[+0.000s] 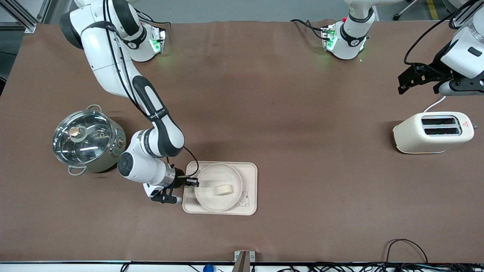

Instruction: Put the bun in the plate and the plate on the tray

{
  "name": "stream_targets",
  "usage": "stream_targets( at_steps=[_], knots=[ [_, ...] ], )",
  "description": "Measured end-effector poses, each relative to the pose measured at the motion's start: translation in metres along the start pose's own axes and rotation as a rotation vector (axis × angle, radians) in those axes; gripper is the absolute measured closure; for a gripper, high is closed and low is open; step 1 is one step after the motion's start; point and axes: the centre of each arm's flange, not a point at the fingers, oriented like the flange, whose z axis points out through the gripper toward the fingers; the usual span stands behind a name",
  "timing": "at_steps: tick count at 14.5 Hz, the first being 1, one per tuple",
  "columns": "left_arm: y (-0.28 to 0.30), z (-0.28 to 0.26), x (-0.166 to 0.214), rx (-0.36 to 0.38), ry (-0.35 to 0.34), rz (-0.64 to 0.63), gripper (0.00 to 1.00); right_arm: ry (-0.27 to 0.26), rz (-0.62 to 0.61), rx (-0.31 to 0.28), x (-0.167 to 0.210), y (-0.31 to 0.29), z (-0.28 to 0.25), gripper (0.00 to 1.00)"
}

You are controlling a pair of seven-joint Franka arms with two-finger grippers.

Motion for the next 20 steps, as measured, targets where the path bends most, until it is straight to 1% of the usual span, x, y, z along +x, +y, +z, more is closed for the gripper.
stream_targets(
  at_steps=[1, 2, 4, 5, 7, 9, 11, 12, 14, 16, 17, 18, 20],
  knots=[
    [0.0, 0.0, 0.0, 0.0, 0.0, 0.0, 0.0, 0.0, 0.0, 0.0, 0.0, 0.0, 0.0, 0.95],
    [0.0, 0.0, 0.0, 0.0, 0.0, 0.0, 0.0, 0.0, 0.0, -0.001, 0.0, 0.0, 0.0, 0.9],
    [0.0, 0.0, 0.0, 0.0, 0.0, 0.0, 0.0, 0.012, 0.002, -0.001, 0.001, 0.002, 0.002, 0.74],
    [0.0, 0.0, 0.0, 0.0, 0.0, 0.0, 0.0, 0.023, 0.003, -0.001, 0.002, 0.003, 0.003, 0.6],
    [0.0, 0.0, 0.0, 0.0, 0.0, 0.0, 0.0, 0.026, 0.003, 0.0, 0.002, 0.003, 0.004, 0.41],
    [0.0, 0.0, 0.0, 0.0, 0.0, 0.0, 0.0, 0.027, 0.003, 0.003, 0.002, 0.001, 0.004, 0.2],
    [0.0, 0.0, 0.0, 0.0, 0.0, 0.0, 0.0, 0.029, 0.005, 0.017, 0.003, -0.004, 0.0, 0.01],
    [0.0, 0.0, 0.0, 0.0, 0.001, 0.0, 0.0, 0.02, 0.008, 0.027, 0.001, -0.01, -0.002, 0.0],
    [0.0, -0.001, 0.0, 0.0, 0.002, 0.0, 0.0, -0.032, 0.009, 0.042, -0.004, -0.025, -0.013, 0.0],
    [0.0, -0.002, 0.0, -0.001, 0.005, 0.0, 0.0, -0.08, -0.006, 0.053, -0.008, -0.04, -0.037, 0.0],
    [0.0, -0.003, 0.0, -0.001, 0.006, 0.001, 0.0, -0.089, -0.01, 0.057, -0.008, -0.045, -0.054, 0.0],
    [0.0, -0.003, 0.0, -0.001, 0.007, 0.001, 0.0, -0.086, -0.011, 0.061, -0.006, -0.047, -0.072, 0.0],
    [0.0, -0.004, 0.0, -0.001, 0.008, 0.001, 0.0, -0.058, -0.009, 0.063, -0.002, -0.044, -0.117, 0.0]
  ],
)
